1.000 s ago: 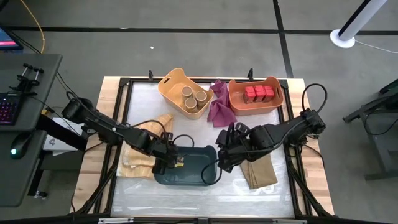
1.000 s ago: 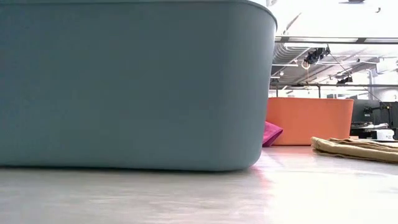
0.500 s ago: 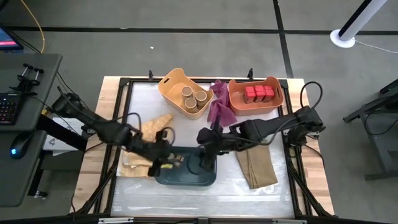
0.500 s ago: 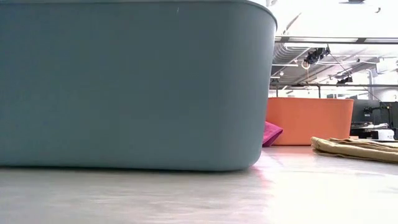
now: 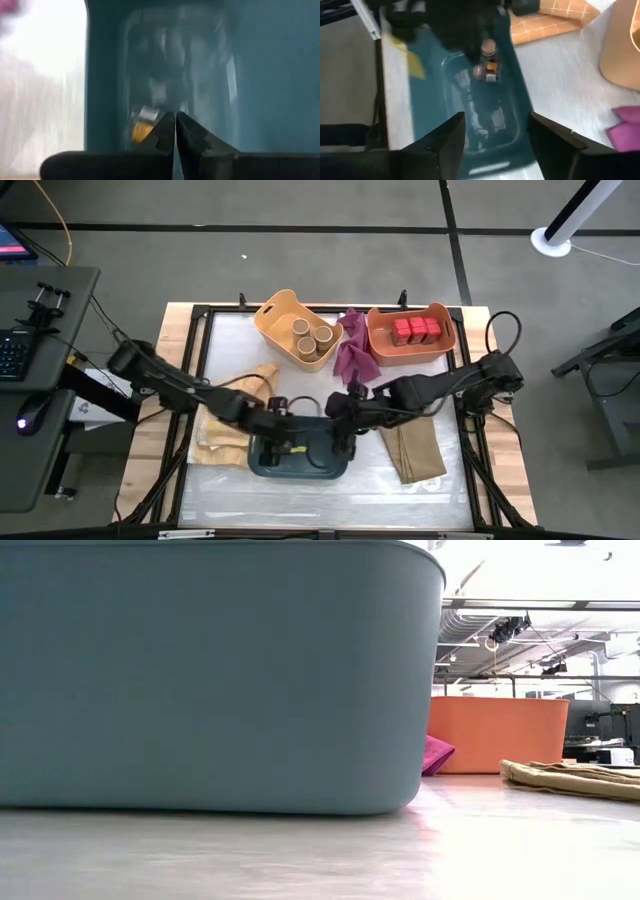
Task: Sort spices by type
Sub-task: Adjust the transparent seasoning bottle in the blue bin
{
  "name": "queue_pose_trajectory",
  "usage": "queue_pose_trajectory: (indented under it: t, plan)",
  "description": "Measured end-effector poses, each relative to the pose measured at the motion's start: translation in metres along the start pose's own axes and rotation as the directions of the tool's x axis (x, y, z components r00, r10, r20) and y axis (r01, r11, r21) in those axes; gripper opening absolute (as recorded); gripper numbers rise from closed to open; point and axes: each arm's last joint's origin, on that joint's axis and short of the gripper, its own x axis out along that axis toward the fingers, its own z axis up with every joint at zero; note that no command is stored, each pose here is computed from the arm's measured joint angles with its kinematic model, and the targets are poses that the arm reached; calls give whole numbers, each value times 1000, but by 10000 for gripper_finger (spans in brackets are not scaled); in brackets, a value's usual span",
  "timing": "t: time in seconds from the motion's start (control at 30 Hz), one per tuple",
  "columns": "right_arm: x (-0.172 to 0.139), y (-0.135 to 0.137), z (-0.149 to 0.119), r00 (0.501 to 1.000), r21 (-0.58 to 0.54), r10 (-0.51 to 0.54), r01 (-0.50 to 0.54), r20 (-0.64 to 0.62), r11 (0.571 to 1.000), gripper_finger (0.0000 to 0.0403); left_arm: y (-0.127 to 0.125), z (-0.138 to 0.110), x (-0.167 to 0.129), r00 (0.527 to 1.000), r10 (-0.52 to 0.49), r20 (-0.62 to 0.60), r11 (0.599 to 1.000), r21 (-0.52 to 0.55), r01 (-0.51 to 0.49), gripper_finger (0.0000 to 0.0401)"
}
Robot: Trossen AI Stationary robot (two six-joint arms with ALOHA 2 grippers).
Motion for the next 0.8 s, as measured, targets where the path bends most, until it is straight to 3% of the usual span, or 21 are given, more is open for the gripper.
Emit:
queue_pose_trajectory:
  t: [0.2, 0.33, 0.4, 0.57, 0.8]
  plan:
    - [-35, 14, -14, 1000, 1, 25, -25, 18, 1000, 153, 12, 14, 32, 963, 39, -268, 999, 13, -37, 1]
    - [-53, 26, -25, 998, 0, 48, -48, 32, 999, 47, 16, 22, 42, 945, 32, -325, 999, -28, -44, 0]
    - [-55, 31, -32, 999, 8, 35, -35, 12, 999, 14, 18, 25, 46, 941, 2, -340, 999, -50, -20, 0]
    - [-55, 37, -42, 1000, 54, -28, 27, 11, 998, 6, 23, 24, 58, 914, 3, -405, 998, -52, -26, 0]
    - [-54, 39, -43, 999, 72, -36, 35, 20, 997, 2, 24, 21, 64, 899, -1, -439, 999, -34, -16, 0]
